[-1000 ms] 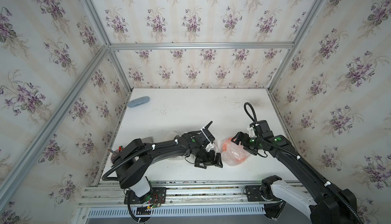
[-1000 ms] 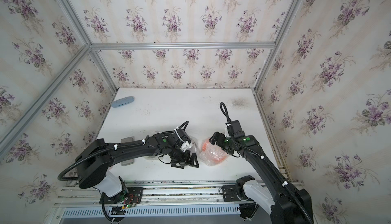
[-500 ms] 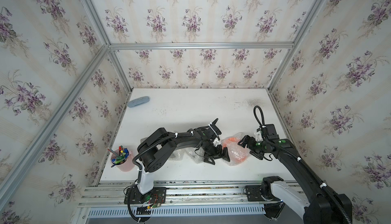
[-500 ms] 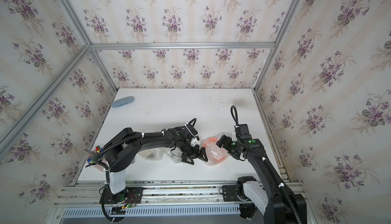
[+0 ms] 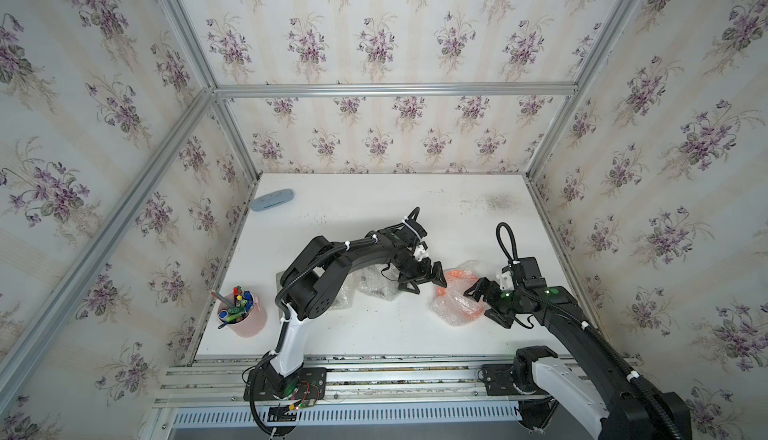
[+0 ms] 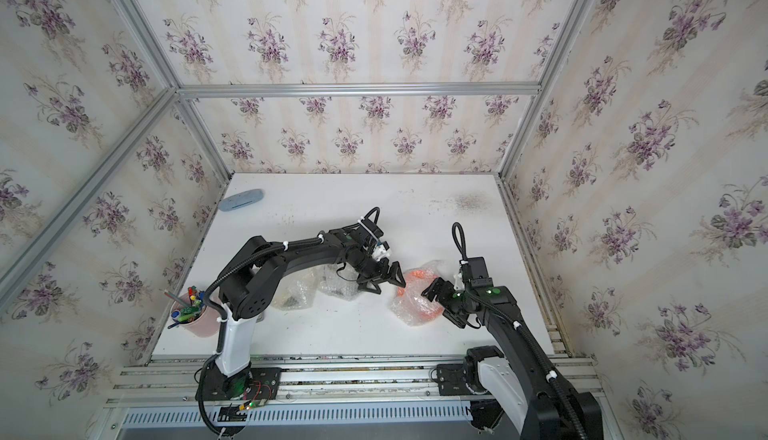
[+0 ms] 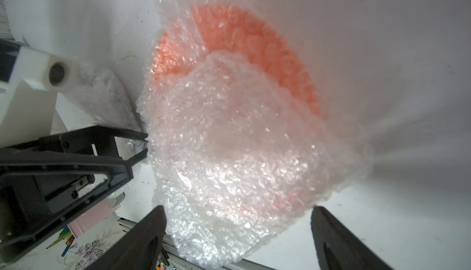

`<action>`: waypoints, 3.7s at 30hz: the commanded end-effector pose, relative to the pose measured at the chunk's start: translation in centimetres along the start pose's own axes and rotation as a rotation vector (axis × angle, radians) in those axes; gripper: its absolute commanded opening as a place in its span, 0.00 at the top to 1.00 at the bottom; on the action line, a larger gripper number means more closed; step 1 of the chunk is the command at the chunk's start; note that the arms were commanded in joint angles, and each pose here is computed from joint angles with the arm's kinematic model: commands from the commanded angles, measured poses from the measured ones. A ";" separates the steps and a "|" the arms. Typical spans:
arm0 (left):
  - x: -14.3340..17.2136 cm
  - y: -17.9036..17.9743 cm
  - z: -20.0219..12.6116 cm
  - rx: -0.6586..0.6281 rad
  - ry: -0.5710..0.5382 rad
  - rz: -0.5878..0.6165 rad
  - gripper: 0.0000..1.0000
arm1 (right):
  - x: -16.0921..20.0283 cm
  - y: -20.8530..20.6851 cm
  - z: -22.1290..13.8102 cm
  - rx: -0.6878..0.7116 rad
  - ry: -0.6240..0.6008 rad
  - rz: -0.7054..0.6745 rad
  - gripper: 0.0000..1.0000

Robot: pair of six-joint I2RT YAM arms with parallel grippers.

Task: Unpack dinner plates from bubble wrap
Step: Adjust the bubble wrap at the center of the board, then unwrap the bubble wrap at the center of the board.

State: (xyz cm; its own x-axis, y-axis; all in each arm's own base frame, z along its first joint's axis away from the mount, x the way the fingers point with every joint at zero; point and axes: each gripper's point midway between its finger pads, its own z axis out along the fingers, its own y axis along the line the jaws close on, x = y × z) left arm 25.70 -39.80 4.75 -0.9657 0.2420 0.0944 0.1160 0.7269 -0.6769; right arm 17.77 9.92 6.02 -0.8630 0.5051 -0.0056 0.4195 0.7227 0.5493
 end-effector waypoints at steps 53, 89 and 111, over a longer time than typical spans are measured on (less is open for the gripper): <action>1.4 0.4 3.2 -0.091 -0.026 -0.054 0.72 | -0.2 -0.8 1.4 -0.001 -0.008 -0.043 0.26; 10.3 1.6 0.6 -0.154 0.024 -0.187 0.01 | 0.2 3.4 1.9 -0.198 -0.010 -0.248 0.20; 8.5 1.2 -0.1 -0.185 -0.044 -0.176 0.01 | 1.4 3.8 2.2 -0.228 0.035 -0.289 0.19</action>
State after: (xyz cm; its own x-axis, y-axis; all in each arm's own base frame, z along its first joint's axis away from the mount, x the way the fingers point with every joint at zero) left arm 17.29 -37.05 4.59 -0.9801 0.0770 0.1831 -0.0276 0.8599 -0.5097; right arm 18.81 14.04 5.91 -0.9427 0.2928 -0.1599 0.1059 0.7172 0.6888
